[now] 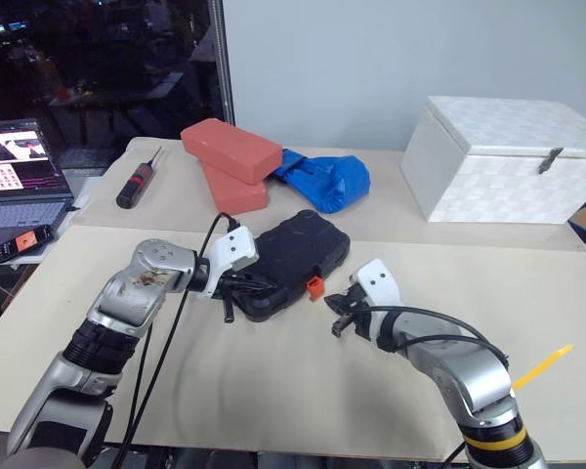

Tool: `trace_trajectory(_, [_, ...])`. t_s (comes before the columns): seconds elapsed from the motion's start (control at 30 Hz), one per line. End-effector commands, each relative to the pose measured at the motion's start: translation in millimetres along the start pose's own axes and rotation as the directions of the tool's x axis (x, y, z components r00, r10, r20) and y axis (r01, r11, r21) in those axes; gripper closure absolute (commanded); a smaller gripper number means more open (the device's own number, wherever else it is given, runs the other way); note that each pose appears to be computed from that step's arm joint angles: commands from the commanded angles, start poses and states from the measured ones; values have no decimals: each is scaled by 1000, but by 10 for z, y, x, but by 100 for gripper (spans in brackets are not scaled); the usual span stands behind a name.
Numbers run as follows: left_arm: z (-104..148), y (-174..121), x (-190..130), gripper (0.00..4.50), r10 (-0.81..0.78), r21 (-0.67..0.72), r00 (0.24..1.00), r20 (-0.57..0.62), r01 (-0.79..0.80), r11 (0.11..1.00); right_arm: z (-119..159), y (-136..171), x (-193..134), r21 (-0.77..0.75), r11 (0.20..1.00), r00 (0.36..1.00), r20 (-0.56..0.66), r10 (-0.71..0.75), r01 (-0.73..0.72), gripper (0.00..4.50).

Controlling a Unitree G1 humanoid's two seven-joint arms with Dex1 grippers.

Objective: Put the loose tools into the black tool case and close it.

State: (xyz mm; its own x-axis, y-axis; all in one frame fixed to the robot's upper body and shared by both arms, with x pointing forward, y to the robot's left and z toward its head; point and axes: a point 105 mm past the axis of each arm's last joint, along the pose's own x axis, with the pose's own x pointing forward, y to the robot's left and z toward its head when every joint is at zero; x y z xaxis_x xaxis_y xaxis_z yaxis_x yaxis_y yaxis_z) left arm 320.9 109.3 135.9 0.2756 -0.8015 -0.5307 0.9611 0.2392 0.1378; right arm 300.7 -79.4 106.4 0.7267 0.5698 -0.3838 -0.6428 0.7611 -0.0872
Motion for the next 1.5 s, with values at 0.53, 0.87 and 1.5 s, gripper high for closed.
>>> trace_trajectory(0.53, [-422, -167, 173, 450, -68, -114, 989, -132, 53, 992, 491, 4, 186, -71, 996, 968, 249, -26, 45, 448])
trace_trajectory(0.87, [-445, -208, 211, 450, -85, -122, 987, -137, 68, 990, 608, 52, 176, -1, 1000, 949, 315, -19, 21, 448])
trace_trajectory(1.5, [-502, -241, 196, 450, -81, -139, 984, -160, 59, 989, 640, 132, 99, 15, 999, 937, 349, 24, -32, 448])
